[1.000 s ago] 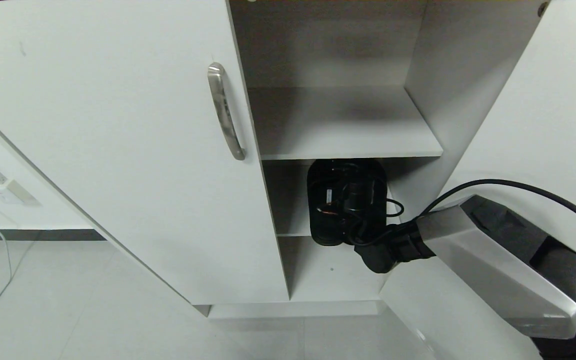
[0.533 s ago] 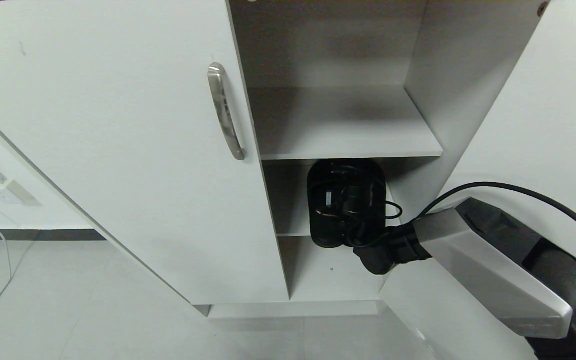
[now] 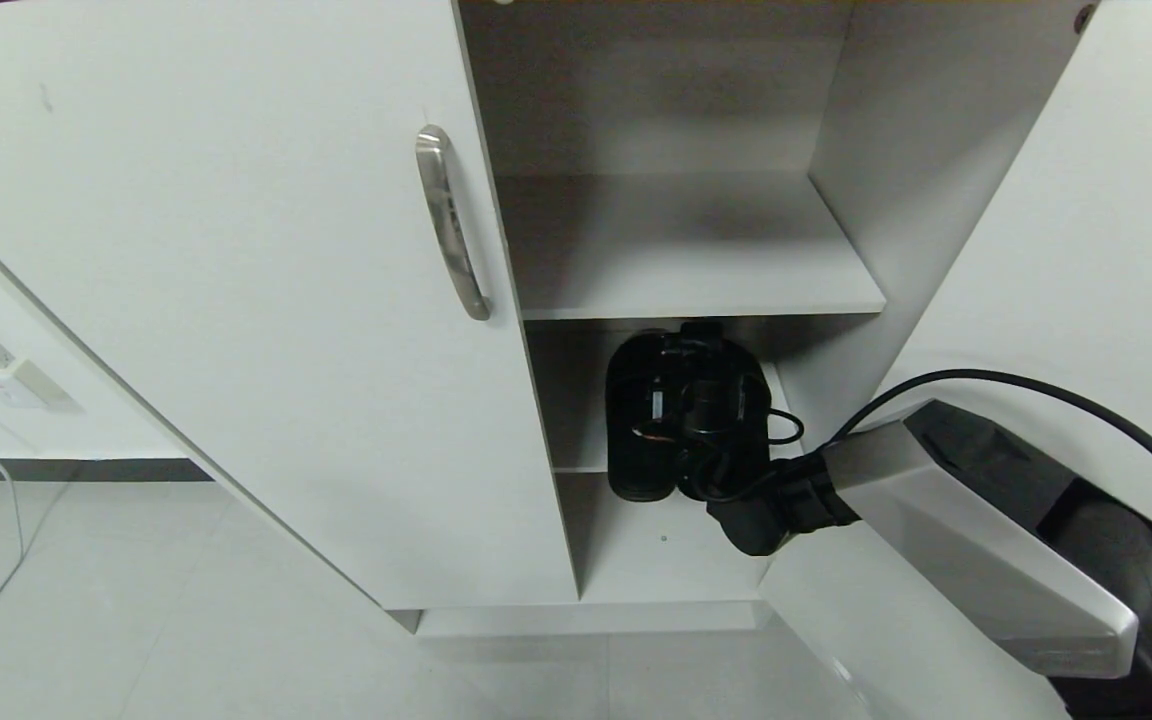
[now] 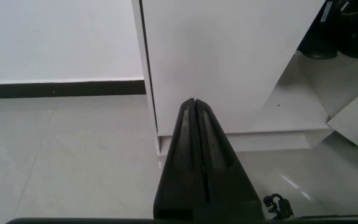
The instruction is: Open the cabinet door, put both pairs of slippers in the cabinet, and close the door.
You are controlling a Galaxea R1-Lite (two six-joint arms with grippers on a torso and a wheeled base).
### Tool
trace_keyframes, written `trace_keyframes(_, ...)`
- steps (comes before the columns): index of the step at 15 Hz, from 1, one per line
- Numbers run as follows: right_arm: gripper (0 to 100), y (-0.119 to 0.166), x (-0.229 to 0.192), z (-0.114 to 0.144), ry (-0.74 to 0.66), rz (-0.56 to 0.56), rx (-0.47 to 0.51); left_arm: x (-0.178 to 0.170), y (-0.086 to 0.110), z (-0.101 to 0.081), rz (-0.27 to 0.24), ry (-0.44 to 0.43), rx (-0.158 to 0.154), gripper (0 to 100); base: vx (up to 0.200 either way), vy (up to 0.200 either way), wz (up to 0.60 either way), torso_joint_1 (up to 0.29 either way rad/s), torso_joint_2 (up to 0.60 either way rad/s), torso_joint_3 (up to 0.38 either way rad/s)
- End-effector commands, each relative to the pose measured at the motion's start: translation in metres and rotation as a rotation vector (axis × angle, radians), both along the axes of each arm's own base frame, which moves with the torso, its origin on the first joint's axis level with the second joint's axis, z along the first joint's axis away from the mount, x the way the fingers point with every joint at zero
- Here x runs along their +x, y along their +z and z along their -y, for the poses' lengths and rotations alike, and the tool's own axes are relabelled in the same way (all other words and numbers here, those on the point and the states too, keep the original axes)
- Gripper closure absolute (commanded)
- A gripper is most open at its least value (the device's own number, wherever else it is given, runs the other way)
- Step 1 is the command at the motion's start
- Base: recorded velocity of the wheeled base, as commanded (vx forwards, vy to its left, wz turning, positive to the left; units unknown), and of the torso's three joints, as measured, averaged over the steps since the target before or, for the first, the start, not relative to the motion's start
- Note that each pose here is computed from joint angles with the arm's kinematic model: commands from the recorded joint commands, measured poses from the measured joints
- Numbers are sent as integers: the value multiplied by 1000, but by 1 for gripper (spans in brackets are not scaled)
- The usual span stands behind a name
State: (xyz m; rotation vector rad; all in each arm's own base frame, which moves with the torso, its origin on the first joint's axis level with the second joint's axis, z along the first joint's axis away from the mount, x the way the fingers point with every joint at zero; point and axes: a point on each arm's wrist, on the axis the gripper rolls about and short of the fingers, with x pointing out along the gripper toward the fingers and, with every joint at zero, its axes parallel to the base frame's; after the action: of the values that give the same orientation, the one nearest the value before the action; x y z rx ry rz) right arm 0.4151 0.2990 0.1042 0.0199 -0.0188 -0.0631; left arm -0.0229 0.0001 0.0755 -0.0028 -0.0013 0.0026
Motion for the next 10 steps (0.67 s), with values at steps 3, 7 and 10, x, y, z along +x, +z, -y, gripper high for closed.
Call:
trace_keyframes(3, 0, 4, -19, 2, 20, -27, -21, 0, 0, 0, -1, 1, 0, 100, 0, 0, 0, 0, 0, 0)
trace_keyframes(7, 0, 19, -71, 5, 86, -33, -29, 0, 0, 0, -3, 1, 1, 100, 0, 0, 0, 0, 0, 0)
trace_keyframes(10, 0, 16, -110, 11, 161, -24, -21, 0, 0, 0, -1, -1, 0, 100, 0, 0, 0, 0, 0, 0)
